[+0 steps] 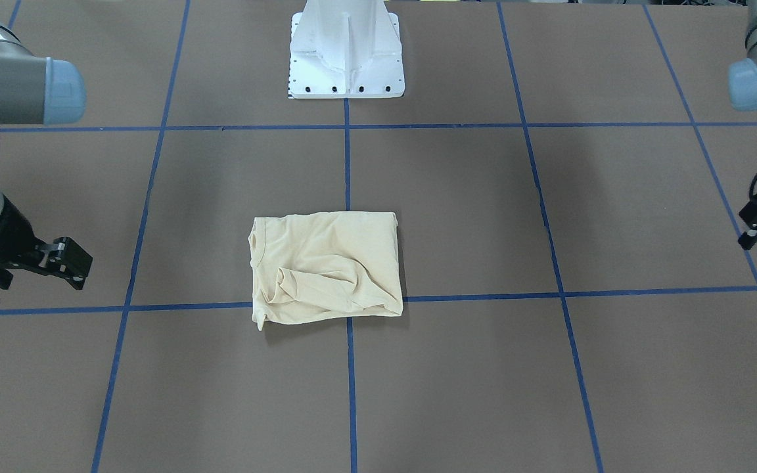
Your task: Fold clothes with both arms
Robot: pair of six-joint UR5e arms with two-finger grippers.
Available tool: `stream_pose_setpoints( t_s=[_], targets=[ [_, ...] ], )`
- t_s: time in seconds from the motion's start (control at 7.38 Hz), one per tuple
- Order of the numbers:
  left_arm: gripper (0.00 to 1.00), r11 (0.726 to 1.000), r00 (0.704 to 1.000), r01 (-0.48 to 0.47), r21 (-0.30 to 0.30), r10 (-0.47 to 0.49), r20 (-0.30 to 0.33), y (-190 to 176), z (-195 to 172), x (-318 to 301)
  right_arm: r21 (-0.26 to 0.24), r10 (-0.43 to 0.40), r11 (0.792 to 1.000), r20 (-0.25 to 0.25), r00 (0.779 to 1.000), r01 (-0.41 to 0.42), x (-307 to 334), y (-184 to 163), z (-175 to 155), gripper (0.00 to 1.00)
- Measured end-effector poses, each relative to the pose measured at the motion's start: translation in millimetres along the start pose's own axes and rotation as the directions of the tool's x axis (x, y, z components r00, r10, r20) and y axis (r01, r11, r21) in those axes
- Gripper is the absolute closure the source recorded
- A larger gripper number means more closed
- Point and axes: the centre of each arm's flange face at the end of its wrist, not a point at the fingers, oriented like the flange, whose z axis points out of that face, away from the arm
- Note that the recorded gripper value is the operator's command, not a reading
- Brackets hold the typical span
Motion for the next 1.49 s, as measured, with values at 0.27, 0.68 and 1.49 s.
stream_pose_setpoints(
  t_s=[0.27,0.68,1.49],
  targets=[
    [0.01,0.999,0.999,-0.039,0.021,0.039,0.008,0,-35,-85,0.013,-0.063,0.998,-0.027,0.998,0.064,68,-1,-13,0.0],
    [0.01,0.991,0.993,-0.116,0.072,0.118,-0.018,-2,-75,-120,-0.046,-0.182,0.982,0.027,0.983,0.183,160,20,-7,0.0],
    [0.0,0.999,0.998,-0.05,0.005,0.05,0.034,54,-52,-166,-0.113,-0.137,0.984,0.032,0.99,0.14,204,51,21,0.0]
  ],
)
